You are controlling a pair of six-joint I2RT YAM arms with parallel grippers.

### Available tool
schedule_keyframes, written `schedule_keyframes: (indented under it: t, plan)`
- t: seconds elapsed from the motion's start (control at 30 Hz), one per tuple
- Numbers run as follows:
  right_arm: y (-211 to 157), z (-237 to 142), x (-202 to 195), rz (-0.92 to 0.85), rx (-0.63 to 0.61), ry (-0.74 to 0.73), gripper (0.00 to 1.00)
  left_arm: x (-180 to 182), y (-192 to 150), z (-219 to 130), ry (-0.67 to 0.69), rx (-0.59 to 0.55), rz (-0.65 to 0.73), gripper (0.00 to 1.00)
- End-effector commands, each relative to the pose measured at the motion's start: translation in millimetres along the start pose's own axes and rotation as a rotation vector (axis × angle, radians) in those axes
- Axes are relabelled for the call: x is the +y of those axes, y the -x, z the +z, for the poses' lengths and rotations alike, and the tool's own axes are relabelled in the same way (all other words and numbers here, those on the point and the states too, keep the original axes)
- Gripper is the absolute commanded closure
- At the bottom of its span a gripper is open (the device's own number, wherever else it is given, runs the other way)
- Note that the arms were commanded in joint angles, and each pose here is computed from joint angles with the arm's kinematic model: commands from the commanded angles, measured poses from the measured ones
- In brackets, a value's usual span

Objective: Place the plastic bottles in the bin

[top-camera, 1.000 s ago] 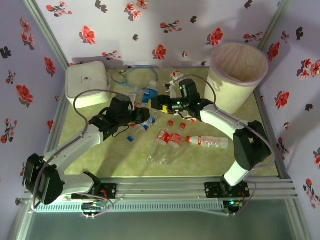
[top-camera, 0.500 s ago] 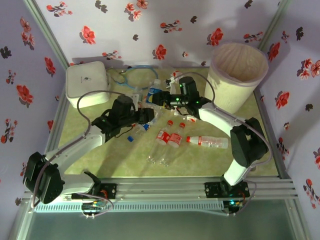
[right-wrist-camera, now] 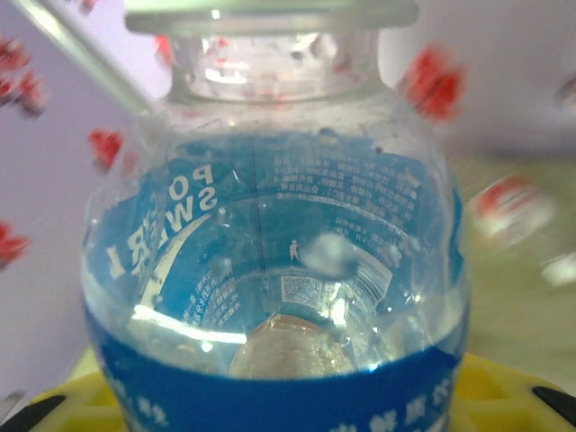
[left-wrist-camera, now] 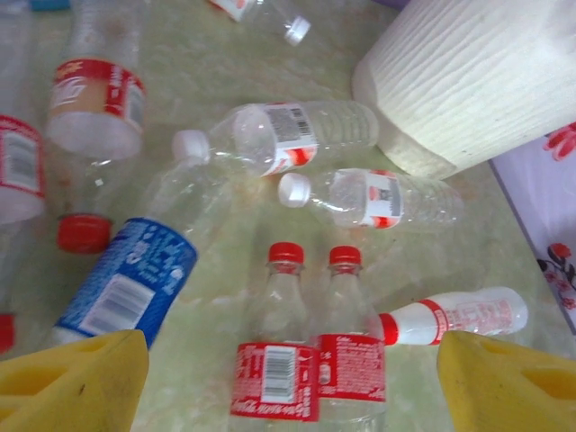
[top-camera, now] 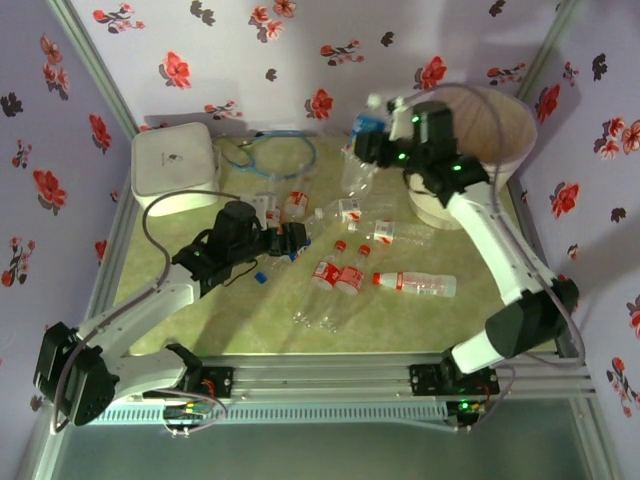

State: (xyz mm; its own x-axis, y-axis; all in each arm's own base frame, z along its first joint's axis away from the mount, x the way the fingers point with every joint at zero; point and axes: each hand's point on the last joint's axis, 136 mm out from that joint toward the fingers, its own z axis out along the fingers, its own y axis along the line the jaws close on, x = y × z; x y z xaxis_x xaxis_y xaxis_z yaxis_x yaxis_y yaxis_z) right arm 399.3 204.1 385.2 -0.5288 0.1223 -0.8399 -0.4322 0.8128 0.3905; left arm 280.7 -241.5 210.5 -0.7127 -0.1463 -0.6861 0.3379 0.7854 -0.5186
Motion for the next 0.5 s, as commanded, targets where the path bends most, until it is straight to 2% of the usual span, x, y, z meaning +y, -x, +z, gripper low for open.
schedule_keyframes:
  t: [0.0,0.13,0.23,0.33,0.47]
  plan:
    - [32,-55,-52,-0.145,-0.061,-0.347,0.58,27,-5,-9,0.106,-0.003,0.002,0.16]
    - [78,-105,-89,-0.185,-0.184,-0.600,0.58,37,-12,-10,0.131,0.001,-0.010,0.15]
    - [100,-123,-110,-0.168,-0.242,-0.689,0.60,41,-18,-11,0.144,0.021,-0.010,0.14]
    - [107,-118,-138,-0.149,-0.202,-0.757,0.60,43,-19,-15,0.158,0.027,0.008,0.13]
    - [103,-97,-181,-0.134,-0.053,-0.833,0.58,45,-18,-20,0.169,0.017,0.016,0.13]
